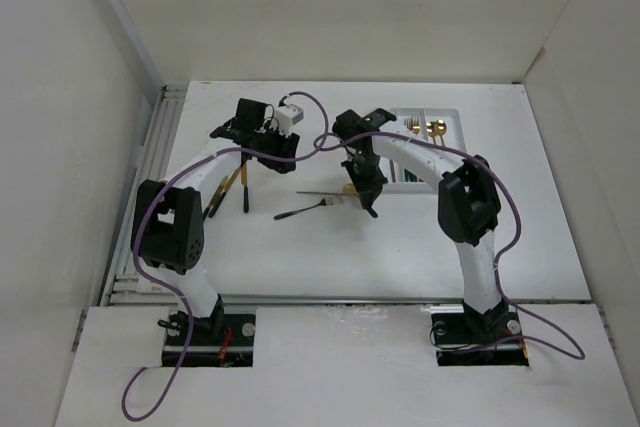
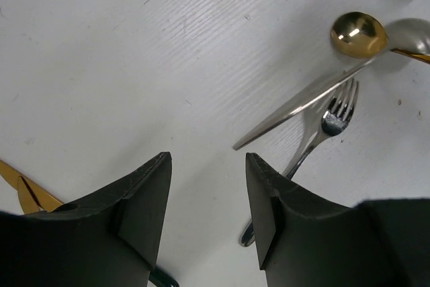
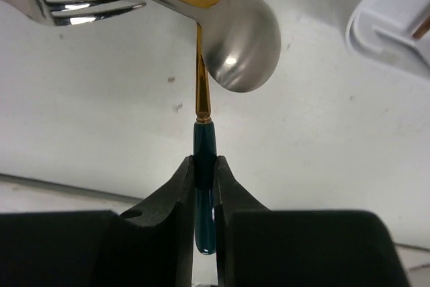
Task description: Sort the eating utensils into containers
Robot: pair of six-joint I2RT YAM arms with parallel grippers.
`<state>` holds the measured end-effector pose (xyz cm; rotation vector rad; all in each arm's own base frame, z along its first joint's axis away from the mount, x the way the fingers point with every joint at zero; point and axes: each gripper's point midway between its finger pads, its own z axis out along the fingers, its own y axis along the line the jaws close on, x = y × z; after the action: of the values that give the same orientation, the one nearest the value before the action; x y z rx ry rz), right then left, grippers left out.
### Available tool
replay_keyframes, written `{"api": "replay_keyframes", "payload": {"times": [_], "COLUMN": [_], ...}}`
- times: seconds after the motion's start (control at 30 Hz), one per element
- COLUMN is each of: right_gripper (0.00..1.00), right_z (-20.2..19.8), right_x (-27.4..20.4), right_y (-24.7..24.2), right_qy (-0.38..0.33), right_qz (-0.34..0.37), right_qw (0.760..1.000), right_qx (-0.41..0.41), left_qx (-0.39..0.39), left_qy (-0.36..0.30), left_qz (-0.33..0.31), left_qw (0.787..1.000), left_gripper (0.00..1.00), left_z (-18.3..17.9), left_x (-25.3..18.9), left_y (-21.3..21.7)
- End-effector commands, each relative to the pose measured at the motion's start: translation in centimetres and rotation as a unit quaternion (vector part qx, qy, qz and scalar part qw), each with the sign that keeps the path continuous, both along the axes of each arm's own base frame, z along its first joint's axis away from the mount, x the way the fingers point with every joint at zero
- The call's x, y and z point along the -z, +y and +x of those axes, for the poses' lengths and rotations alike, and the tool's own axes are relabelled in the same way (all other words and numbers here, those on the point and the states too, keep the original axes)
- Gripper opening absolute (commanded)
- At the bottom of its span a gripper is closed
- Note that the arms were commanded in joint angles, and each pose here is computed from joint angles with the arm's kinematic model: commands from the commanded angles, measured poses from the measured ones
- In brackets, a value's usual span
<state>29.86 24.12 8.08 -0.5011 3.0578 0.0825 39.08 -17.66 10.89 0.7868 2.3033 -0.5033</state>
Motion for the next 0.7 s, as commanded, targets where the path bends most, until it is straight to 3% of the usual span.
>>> {"api": "replay_keyframes", "payload": {"times": [0.0, 0.1, 0.27, 0.67], "right_gripper": [0.00, 0.00, 0.00, 0.00], "right_z": [-1.2, -2.8, -7.1, -10.3], "right_x": [-5.9, -8.1, -4.9, -2.8], "right_y": [-0.3, 1.4, -0.1, 0.2], "right_qy": [-0.027, -0.009, 0.055, 0.122], "right_qz": [0.008, 0.075, 0.066, 0.105], "right_qw": [1.000, 0.997, 0.996, 0.987], "right_qx": [-0.013, -0.020, -0.015, -0.030], "left_qx": [0.008, 0.000, 0.000, -0.002], "left_qy": [-0.031, -0.033, -0.028, -0.038], "left_qz": [-0.023, -0.027, -0.025, -0.038], "left_qw": [0.999, 0.999, 0.999, 0.999], "left_gripper": [0.45, 0.45, 0.45, 0.45], "left_z": [0.6, 0.8, 0.3, 0.6], "left_x": [-3.1, -3.5, -3.2, -3.9], "left_y": [-0.4, 0.0, 0.1, 0.1]}}
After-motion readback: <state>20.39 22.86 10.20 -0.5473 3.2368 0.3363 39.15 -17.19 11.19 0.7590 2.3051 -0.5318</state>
